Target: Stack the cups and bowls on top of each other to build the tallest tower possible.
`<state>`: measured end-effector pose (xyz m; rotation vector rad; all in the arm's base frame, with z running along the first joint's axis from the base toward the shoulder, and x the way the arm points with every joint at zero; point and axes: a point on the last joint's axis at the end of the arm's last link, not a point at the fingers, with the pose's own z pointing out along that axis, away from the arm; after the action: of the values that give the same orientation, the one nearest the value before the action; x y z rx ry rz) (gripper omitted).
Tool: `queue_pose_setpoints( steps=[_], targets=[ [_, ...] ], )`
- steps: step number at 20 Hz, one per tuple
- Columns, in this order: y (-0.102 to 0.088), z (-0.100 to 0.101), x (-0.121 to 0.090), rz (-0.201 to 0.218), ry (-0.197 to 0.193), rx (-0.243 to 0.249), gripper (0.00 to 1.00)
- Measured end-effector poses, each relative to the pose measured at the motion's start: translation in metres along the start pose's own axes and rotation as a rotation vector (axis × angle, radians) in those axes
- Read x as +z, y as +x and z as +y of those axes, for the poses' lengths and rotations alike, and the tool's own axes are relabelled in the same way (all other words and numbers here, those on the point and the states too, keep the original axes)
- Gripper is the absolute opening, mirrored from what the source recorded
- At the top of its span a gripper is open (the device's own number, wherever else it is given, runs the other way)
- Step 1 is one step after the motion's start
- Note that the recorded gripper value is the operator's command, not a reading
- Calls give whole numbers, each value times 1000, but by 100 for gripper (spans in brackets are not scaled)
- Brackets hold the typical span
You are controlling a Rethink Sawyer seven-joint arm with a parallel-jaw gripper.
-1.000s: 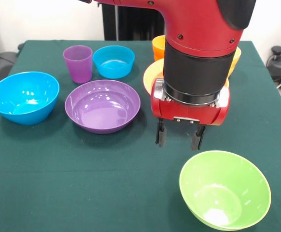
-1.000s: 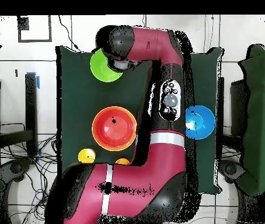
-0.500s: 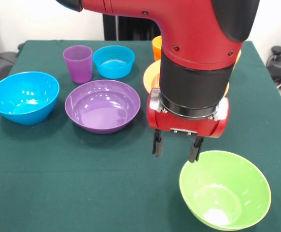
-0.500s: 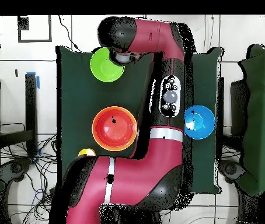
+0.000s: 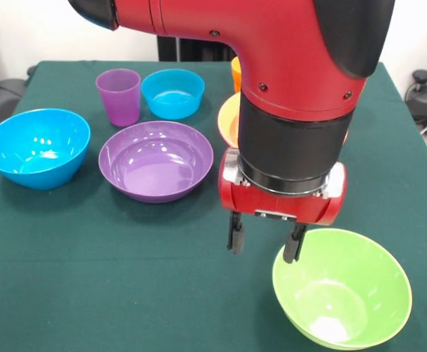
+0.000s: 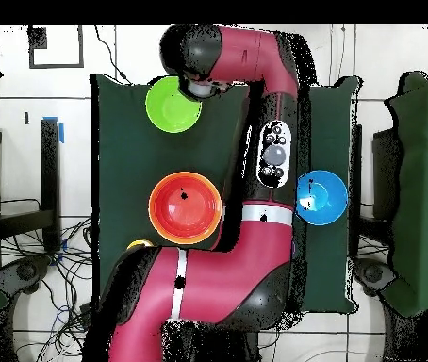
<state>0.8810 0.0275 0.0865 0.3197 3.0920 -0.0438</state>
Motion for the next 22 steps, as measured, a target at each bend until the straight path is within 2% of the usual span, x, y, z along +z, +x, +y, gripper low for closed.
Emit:
queue_pose_setpoints(
  steps=[6,11,16,22],
  targets=[
    [2,0,11,5,0,0,100],
    [1,1,18,-15,-2,-1,100],
    [5,2,34,-40,-7,-3,100],
    [11,3,48,-32,-8,-6,100]
  ],
)
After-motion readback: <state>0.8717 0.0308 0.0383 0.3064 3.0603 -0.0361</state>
